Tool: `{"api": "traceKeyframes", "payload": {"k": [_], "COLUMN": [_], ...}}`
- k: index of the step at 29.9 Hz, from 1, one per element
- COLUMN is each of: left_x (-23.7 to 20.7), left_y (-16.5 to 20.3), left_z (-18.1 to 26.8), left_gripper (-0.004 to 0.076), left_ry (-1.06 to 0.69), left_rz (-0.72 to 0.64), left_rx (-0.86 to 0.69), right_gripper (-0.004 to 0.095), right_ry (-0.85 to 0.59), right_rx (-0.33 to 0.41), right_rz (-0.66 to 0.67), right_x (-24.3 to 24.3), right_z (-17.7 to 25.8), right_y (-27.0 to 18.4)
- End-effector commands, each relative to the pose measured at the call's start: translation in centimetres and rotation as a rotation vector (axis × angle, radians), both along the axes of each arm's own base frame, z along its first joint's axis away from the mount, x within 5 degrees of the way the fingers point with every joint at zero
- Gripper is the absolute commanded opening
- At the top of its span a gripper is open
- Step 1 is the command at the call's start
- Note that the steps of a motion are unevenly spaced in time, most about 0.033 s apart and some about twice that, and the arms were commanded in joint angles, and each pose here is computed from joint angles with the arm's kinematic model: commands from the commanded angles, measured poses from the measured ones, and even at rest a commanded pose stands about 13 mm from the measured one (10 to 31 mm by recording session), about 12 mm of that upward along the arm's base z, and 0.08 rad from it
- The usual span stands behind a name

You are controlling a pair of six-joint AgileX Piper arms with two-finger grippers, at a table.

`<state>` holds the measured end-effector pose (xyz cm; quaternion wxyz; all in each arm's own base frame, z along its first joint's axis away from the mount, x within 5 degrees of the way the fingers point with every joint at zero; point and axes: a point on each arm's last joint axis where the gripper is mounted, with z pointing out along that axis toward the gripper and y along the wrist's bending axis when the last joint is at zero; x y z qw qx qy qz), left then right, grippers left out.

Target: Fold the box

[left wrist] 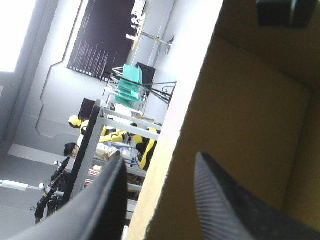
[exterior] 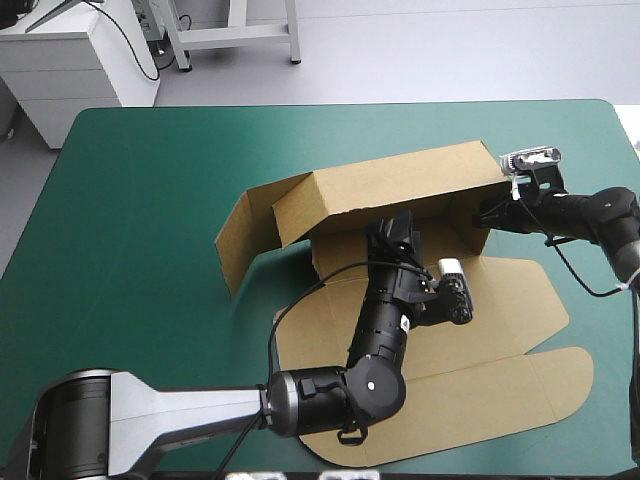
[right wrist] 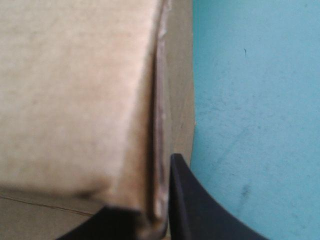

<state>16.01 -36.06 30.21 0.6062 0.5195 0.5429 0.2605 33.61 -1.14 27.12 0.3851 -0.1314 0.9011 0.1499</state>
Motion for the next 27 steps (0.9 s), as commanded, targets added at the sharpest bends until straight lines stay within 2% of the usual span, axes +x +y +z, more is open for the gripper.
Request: {"api": "traceKeyframes", "payload": {"k": [1,2,3,10,19,27], "left_x": [-1.8,-2.3,-2.5,-2.1,1.8,5.3], "left_y": [0.9,0.9,1.0,3.6,10.5,18.0], "left_z": [4.0,4.4,4.7,8.2,13.1,16.1], "left_gripper": [0.009,0.0016,-0.0004,-0.0003,-0.0003,-0.0003], "left_ry": [-0.079,-0.09,-0.097,-0.118,-0.075,0.01], "left_rz": [-0.009,-0.021,-0.029,-0.004,0.091,0.232], "left_rx": [-0.103,-0.111,-0.118,-0.211,-0.387,-0.604], "right_gripper": [0.0001,0.0001,0.0,0.0001,0.0001,0.0001], "right_ry": [0.018,0.02,0.021,0.009,-0.011,-0.038], "right_rx": [0.049,0.053,0.053,0.054,0.073,0.049], "right_rz": [0.03,0.026,0.025,0.015,-0.014,-0.062], "right_x": [-0.7,-0.7,-0.7,-1.0,-2.0,-3.9], "right_z": [1.1,1.1,1.1,1.6,3.2,5.5], "right_y": [0.6,0.6,0.6,0.6,0.7,0.6]}}
